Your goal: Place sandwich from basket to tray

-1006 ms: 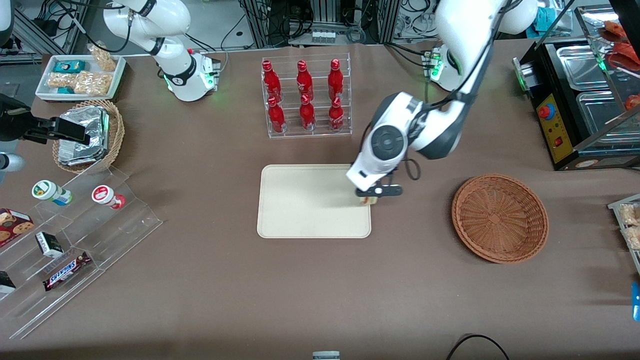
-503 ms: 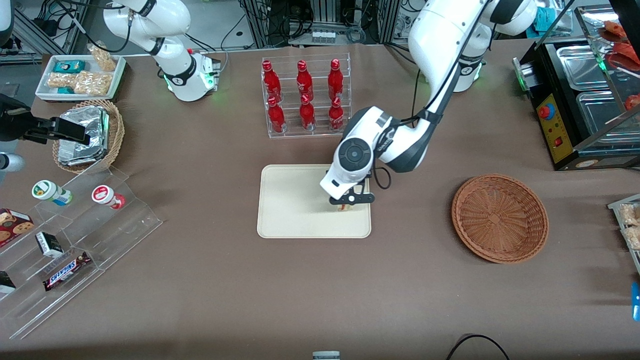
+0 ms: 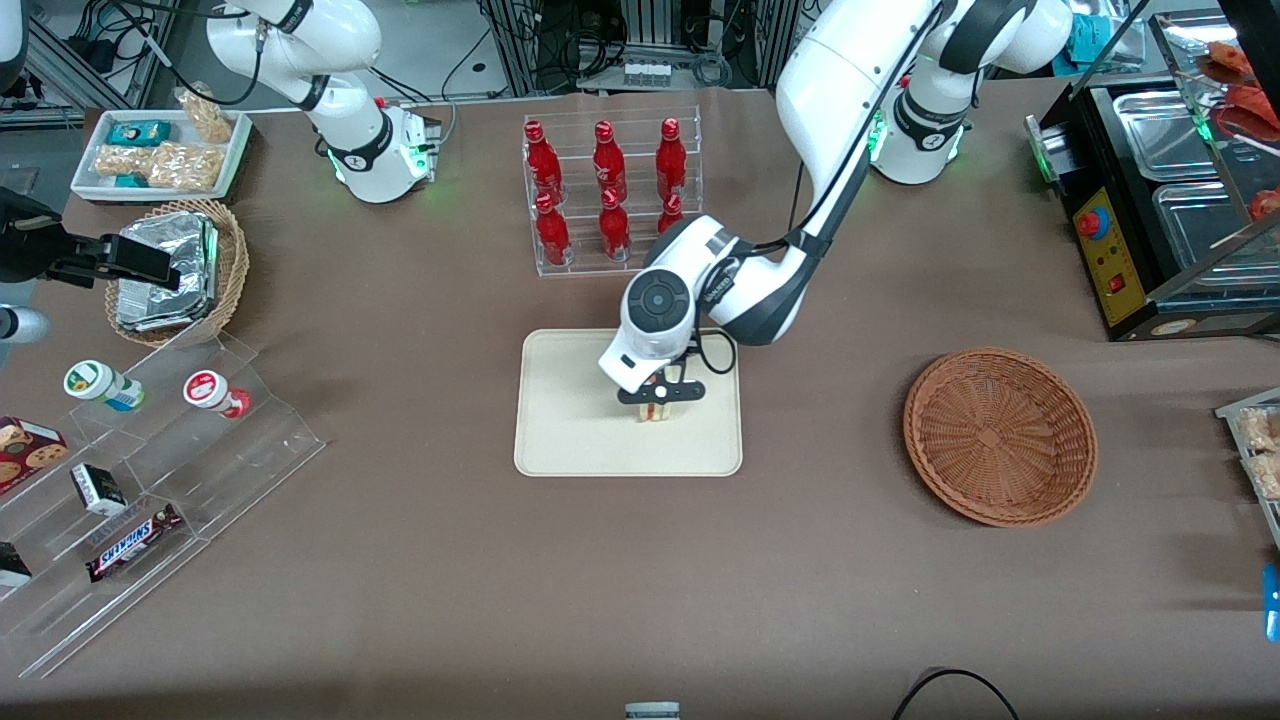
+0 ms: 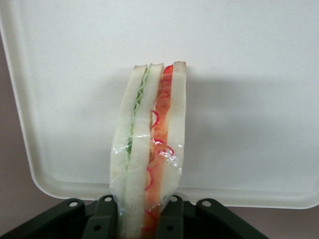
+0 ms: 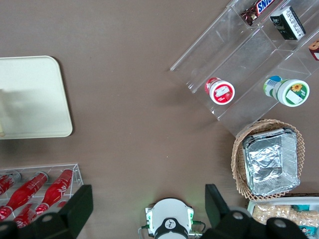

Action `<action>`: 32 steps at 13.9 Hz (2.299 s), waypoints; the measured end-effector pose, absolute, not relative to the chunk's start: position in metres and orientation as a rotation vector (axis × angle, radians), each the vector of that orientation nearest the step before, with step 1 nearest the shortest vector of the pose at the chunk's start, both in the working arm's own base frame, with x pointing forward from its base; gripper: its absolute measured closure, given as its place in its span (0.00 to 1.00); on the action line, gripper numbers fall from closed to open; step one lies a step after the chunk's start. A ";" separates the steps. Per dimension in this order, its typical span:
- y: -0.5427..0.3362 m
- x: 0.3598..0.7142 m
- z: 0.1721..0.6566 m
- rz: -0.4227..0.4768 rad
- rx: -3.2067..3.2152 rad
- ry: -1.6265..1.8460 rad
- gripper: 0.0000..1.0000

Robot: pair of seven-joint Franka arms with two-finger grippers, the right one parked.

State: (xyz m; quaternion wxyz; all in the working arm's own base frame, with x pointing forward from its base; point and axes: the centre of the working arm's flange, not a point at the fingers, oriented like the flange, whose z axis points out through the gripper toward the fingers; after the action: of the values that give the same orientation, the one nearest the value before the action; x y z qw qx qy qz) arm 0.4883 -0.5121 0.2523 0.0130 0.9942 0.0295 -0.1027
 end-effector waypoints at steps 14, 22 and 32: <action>-0.416 0.557 0.410 -0.254 3.132 0.318 0.00; -0.182 0.506 0.632 -0.570 3.081 0.540 0.00; -0.103 0.488 0.656 -0.646 3.043 0.727 0.00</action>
State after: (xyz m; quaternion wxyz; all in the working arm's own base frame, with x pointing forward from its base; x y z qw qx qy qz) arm 0.4875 -0.1030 0.6557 -0.0263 0.9522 0.2275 -0.2021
